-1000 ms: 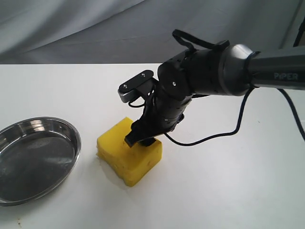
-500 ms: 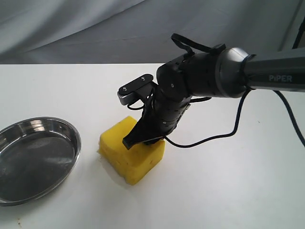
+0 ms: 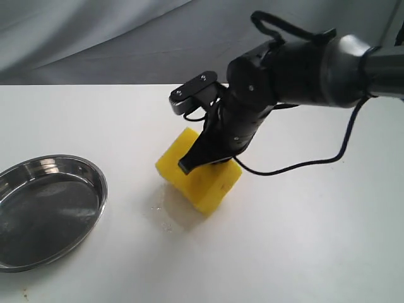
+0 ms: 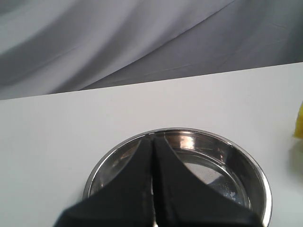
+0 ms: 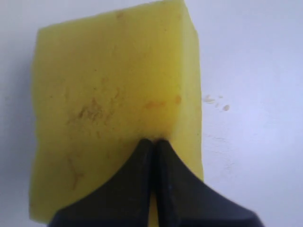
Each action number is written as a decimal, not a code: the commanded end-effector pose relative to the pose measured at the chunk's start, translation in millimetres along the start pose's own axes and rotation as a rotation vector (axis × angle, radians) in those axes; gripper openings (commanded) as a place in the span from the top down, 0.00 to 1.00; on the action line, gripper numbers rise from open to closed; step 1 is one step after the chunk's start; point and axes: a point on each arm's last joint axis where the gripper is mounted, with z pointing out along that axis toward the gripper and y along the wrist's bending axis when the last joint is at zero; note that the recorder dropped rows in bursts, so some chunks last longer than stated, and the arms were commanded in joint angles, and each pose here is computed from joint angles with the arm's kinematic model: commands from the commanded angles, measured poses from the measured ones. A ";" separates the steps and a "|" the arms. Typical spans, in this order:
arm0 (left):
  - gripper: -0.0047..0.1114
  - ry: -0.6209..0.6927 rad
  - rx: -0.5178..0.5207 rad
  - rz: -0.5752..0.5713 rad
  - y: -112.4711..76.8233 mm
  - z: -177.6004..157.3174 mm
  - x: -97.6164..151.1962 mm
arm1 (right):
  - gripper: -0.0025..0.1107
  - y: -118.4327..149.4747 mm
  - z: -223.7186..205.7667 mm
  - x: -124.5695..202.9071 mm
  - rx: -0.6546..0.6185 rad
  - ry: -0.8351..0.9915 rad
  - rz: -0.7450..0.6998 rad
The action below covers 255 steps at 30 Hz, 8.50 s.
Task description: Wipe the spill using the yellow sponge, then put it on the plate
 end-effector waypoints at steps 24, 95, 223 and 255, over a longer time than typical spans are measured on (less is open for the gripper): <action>0.96 -0.010 -0.002 -0.001 0.1 -0.2 -0.3 | 0.98 24.1 58.8 19.6 -0.336 0.146 -0.017; 0.96 -0.008 -0.013 -0.003 0.7 -0.2 -0.2 | 0.45 -41.3 13.0 -20.2 -0.167 0.129 0.208; 0.96 -0.009 -0.011 -0.003 0.6 -0.2 -0.2 | 0.98 -48.0 103.6 80.3 -0.476 0.075 0.263; 0.96 -0.009 -0.011 -0.003 0.6 -0.2 -0.2 | 0.42 -66.4 24.9 47.9 -0.282 -0.132 0.096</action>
